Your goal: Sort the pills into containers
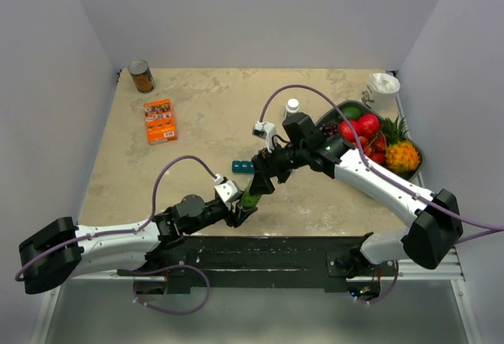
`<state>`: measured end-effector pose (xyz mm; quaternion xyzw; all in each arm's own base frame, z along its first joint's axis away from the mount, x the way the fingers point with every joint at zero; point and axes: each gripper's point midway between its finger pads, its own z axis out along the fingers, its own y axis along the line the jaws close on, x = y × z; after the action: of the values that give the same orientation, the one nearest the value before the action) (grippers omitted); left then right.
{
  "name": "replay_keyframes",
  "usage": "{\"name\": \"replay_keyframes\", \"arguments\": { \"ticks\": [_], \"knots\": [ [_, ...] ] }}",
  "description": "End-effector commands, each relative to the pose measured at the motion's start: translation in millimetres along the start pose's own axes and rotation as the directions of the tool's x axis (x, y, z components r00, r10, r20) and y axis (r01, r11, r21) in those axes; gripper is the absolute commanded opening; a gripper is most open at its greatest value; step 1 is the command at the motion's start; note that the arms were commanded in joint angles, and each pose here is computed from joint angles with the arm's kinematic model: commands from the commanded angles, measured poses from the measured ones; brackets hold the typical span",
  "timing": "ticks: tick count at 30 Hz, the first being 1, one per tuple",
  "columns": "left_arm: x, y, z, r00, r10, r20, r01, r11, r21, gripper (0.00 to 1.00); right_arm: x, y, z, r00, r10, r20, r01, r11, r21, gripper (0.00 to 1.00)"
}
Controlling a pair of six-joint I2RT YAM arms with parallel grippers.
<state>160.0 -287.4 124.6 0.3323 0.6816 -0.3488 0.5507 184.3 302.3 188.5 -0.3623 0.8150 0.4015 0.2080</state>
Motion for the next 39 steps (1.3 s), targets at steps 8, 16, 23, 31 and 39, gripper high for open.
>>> {"name": "replay_keyframes", "arguments": {
  "ticks": [8, 16, 23, 31, 39],
  "knots": [
    [-31.8, 1.0, 0.6, 0.992, -0.022, 0.122, 0.024, 1.0, -0.011, 0.0, -7.9, 6.5, 9.0, 0.998, -0.059, -0.01, 0.058, 0.996, -0.066, 0.51],
    [-28.8, -4.2, -6.4, 0.993, 0.016, 0.116, -0.019, 0.999, 0.028, 0.0, -10.3, 30.4, 6.9, 0.955, -0.295, -0.006, 0.284, 0.923, -0.261, 0.04],
    [-23.1, -26.3, -13.4, 0.994, 0.015, 0.106, -0.034, 0.984, 0.173, 0.0, 10.5, 63.0, -13.3, 0.715, -0.699, 0.016, 0.624, 0.626, -0.468, 0.0],
    [-22.4, -54.4, -21.4, 0.995, -0.043, 0.091, 0.007, 0.932, 0.363, 0.0, 24.1, 51.4, -11.7, 0.403, -0.909, 0.108, 0.8, 0.293, -0.523, 0.1],
    [-14.3, -41.9, -19.7, 0.997, -0.035, 0.064, 0.014, 0.955, 0.296, 0.0, 4.9, 48.3, -13.5, 0.437, -0.898, 0.057, 0.824, 0.374, -0.425, 0.52]
  ]
}}
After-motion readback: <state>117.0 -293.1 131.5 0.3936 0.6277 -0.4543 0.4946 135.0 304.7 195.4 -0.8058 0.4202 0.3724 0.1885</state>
